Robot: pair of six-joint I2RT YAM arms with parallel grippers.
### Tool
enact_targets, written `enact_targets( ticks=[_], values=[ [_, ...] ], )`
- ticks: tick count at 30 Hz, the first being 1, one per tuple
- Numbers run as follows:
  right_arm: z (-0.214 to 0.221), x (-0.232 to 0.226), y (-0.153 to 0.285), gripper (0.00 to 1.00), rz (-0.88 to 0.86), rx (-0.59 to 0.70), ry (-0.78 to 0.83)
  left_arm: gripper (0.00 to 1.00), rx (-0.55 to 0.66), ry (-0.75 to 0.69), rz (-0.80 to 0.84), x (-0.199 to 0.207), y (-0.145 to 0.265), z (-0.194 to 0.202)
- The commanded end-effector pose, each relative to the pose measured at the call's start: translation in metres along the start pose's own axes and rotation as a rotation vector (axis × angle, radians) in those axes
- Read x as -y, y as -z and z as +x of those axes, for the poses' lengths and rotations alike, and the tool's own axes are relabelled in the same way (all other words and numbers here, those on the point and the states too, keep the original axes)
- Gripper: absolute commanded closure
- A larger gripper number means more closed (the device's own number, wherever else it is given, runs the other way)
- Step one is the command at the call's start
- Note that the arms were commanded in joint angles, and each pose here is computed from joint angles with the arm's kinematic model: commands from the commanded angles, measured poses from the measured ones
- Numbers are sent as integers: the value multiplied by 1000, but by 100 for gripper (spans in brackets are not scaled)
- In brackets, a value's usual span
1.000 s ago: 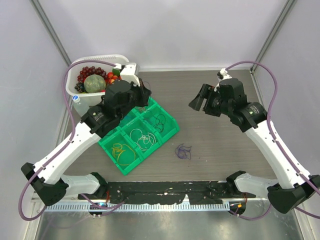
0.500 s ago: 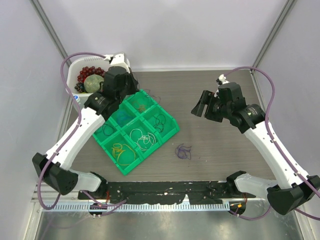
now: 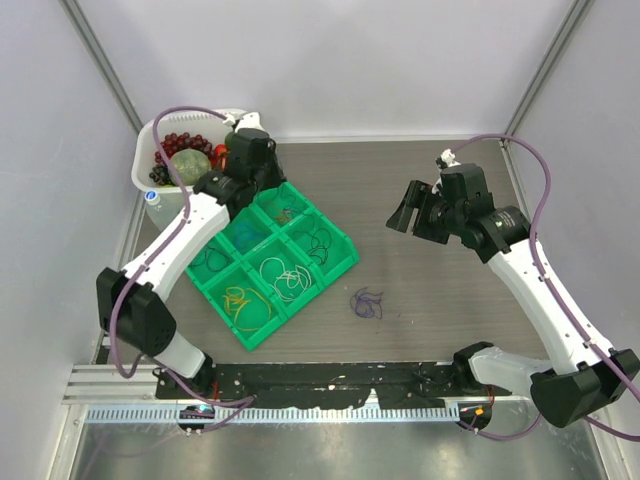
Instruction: Untangle the cables
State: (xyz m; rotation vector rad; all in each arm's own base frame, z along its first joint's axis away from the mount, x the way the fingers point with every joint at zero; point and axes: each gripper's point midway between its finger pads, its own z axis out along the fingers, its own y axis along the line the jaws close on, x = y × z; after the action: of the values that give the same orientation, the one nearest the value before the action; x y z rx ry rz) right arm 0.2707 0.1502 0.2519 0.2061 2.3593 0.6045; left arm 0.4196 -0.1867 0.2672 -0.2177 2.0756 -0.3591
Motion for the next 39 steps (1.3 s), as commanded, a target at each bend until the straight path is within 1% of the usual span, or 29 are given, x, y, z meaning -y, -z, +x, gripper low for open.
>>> enact_targets(
  ticks=[1, 5, 8, 11, 16, 21, 32, 35, 39],
  values=[
    [-4, 0, -3, 28, -14, 4, 22, 100, -56, 32, 7, 5, -23, 11],
    [-2, 5, -2, 28, -3, 0, 25, 100, -95, 45, -30, -5, -48, 26],
    [-2, 7, -2, 28, 2, -6, 26, 100, -79, 36, -79, -8, -52, 14],
    [-4, 5, -1, 28, -4, -8, 23, 100, -29, 18, -47, 3, -39, -14],
    [-6, 1, -4, 29, -19, -17, 22, 100, 106, 12, -30, 10, 1, -65],
    [-5, 0, -6, 29, -25, -21, 19, 100, 183, 10, -7, 14, 32, -95],
    [-2, -2, -8, 29, -44, -29, 3, 100, 265, -13, 2, 18, 60, -127],
    [-3, -3, -9, 29, -44, -29, 1, 100, 273, -25, -3, 17, 61, -127],
    [-5, -3, -6, 29, -41, -20, 9, 100, 247, -23, -19, 12, 46, -115]
  ],
)
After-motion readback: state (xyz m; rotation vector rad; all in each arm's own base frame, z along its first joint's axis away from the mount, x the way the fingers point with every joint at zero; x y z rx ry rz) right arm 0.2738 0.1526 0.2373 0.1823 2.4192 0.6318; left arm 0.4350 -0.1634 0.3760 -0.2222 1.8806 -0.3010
